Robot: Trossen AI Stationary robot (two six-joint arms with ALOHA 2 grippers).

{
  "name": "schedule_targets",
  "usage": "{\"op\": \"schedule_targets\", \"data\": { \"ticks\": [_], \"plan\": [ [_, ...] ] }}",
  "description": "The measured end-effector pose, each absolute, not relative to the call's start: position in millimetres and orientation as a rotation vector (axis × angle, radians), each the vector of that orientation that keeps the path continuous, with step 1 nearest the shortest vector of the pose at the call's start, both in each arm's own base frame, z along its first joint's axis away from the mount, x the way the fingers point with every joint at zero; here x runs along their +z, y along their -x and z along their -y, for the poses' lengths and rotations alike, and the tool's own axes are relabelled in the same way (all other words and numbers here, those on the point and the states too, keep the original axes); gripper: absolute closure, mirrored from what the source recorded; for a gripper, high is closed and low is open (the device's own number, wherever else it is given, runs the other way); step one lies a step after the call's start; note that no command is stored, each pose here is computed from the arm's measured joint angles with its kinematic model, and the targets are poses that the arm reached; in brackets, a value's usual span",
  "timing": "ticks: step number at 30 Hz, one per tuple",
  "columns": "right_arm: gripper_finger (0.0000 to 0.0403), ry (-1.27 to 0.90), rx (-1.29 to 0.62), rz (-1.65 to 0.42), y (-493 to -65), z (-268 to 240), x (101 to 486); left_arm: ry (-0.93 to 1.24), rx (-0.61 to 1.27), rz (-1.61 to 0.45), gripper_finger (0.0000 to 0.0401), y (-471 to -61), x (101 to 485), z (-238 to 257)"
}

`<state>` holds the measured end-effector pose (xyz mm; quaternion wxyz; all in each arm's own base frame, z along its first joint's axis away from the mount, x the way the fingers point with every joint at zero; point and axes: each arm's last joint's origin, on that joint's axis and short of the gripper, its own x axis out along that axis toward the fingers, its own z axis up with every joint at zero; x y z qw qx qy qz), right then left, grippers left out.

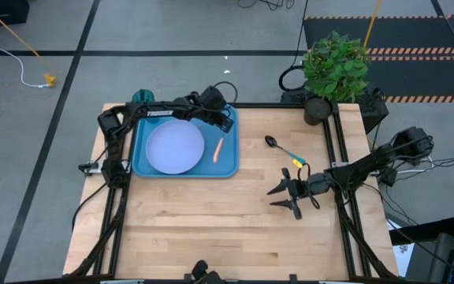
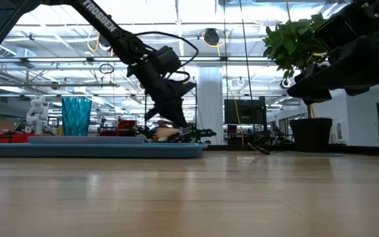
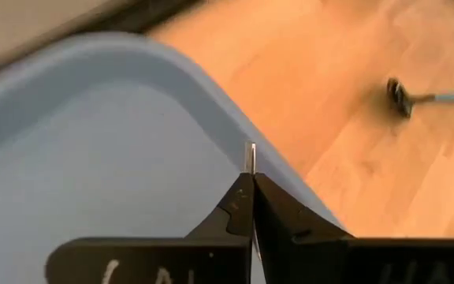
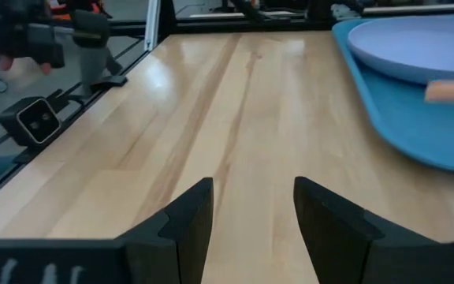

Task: Pick and place plate/cup/fork/spoon on tray
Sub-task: Put the orange fork on the blue tray to the right of the violet plate

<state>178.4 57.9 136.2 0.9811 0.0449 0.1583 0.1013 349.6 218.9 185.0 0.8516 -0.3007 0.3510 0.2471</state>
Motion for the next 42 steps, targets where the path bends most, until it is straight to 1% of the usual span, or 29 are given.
{"op": "schedule_targets", "data": {
  "ticks": [5, 8, 15, 21, 25, 28, 32, 35, 40, 42],
  "plan": [
    [0.0232, -0.078, 0.22, -0.317, -177.5, -60.6, 136.2, 0.597, 0.475, -0.665, 0.0399, -353.6, 193.3, -220.8],
    [0.0232, -0.072, 0.221, -0.316, -177.4, -60.8, 136.2, 0.588, 0.438, -0.656, 0.04, -355.0, 193.8, -219.2],
    [0.0232, -0.068, 0.221, -0.328, -177.1, -60.6, 135.1, 0.641, 0.362, -0.621, 0.04, -352.0, 172.3, -206.8],
    [0.0232, -0.055, 0.223, -0.324, -177.1, -60.7, 135.3, 0.646, 0.303, -0.513, 0.04, -346.9, 158.2, -201.9],
    [0.0232, -0.072, 0.22, -0.327, -177.1, -60.7, 135.3, 0.679, 0.345, -0.433, 0.0401, -333.7, 147.1, -208.2],
    [0.0232, -0.078, 0.223, -0.329, -176.8, -61.4, 135.1, 0.669, 0.342, -0.343, 0.0401, -327.8, 143.1, -207.4],
    [0.0232, -0.079, 0.223, -0.329, -176.7, -61.6, 135.1, 0.659, 0.342, -0.324, 0.0401, -315.8, 138.4, -200.6],
    [0.0232, -0.079, 0.223, -0.329, -176.7, -61.6, 135.1, 0.635, 0.377, -0.313, 0.0401, -300.9, 144.2, -196.8],
    [0.0232, -0.075, 0.222, -0.324, -177.0, -61.6, 135.7, 0.559, 0.459, -0.256, 0.0401, -276.3, 164.5, -183.4],
    [0.0232, -0.071, 0.222, -0.32, -177.2, -61.5, 136.0, 0.556, 0.481, -0.268, 0.0401, -267.3, 162.2, -178.1]
  ]
}}
